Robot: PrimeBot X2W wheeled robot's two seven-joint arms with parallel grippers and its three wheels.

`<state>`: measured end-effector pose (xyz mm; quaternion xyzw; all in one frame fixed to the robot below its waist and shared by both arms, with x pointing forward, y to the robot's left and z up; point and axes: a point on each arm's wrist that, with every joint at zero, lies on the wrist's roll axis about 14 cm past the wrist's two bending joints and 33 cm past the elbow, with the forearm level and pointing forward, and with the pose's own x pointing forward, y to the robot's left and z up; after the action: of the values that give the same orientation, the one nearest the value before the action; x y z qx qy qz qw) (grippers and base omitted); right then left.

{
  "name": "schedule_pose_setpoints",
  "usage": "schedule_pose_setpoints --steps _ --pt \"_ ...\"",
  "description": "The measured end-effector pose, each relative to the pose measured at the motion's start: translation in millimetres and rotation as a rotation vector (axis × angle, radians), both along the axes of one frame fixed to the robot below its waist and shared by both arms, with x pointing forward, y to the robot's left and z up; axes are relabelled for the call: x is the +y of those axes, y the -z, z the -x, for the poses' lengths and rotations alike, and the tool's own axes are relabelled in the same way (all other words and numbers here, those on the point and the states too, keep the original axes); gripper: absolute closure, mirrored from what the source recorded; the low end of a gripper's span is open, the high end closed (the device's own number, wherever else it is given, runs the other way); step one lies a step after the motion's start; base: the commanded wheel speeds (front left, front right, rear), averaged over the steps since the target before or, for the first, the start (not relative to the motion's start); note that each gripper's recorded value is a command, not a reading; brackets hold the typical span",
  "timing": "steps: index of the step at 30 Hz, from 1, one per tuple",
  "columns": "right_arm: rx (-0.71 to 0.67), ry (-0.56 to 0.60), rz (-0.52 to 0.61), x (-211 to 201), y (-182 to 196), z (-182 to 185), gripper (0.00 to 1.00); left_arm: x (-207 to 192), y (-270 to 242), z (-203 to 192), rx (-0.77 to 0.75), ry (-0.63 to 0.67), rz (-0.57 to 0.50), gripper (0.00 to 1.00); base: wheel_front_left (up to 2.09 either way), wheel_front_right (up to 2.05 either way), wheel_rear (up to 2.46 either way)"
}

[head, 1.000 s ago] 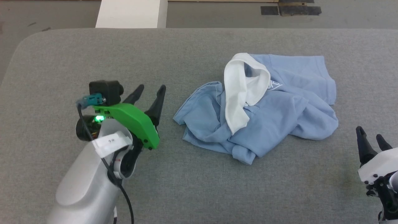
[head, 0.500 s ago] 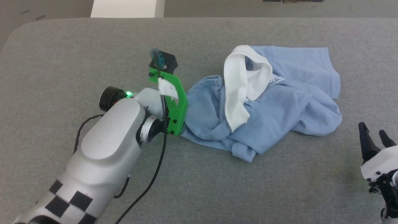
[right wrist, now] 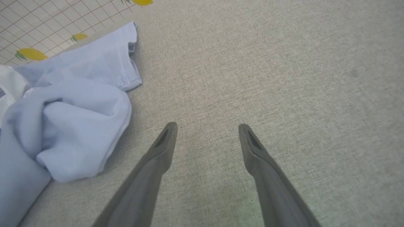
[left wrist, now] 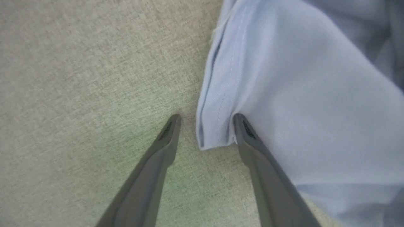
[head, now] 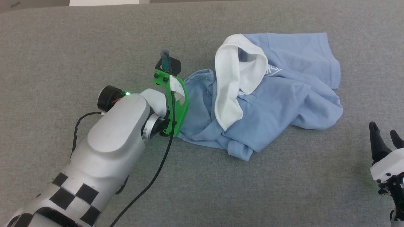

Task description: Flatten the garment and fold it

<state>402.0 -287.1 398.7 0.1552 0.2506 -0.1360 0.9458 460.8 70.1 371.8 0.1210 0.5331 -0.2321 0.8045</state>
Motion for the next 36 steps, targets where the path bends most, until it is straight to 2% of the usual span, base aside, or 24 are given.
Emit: schedule_pose_setpoints --steps 6,11,16,19,23,26,32,35,36 --pt "0.0 -0.012 -0.006 4 2 -6 0.0 -11 -4 -1 0.007 -0.023 0.084 1.0 0.0 0.0 0.0" --pt "-0.008 -0.033 -0.014 13 1 -12 0.0 -7 -33 -24 -0.095 -0.161 0.242 1.0 0.0 0.0 0.0" --pt "-0.027 -0.056 -0.017 21 -5 -17 0.0 31 -83 -55 -0.268 -0.351 0.36 1.0 0.0 0.0 0.0" --pt "-0.04 -0.072 -0.022 27 -9 -21 0.0 70 -101 -59 -0.339 -0.467 0.369 1.0 0.0 0.0 0.0" --pt "-0.051 -0.097 -0.029 36 -12 -25 0.0 127 -91 -40 -0.337 -0.653 0.349 1.0 0.0 0.0 0.0" --pt "-0.053 -0.109 -0.033 41 -12 -27 0.0 163 -65 -10 -0.279 -0.797 0.318 1.0 0.0 0.0 0.0" --pt "-0.047 -0.11 -0.033 41 -11 -26 0.0 176 -6 54 -0.088 -0.943 0.302 1.0 0.0 0.0 0.0" --pt "-0.048 -0.109 -0.034 41 -11 -27 0.0 176 -6 58 -0.097 -0.971 0.328 1.0 0.0 0.0 0.0" --pt "-0.05 -0.109 -0.033 41 -11 -27 0.0 176 -8 58 -0.115 -0.979 0.337 0.72 0.0 0.0 0.0"
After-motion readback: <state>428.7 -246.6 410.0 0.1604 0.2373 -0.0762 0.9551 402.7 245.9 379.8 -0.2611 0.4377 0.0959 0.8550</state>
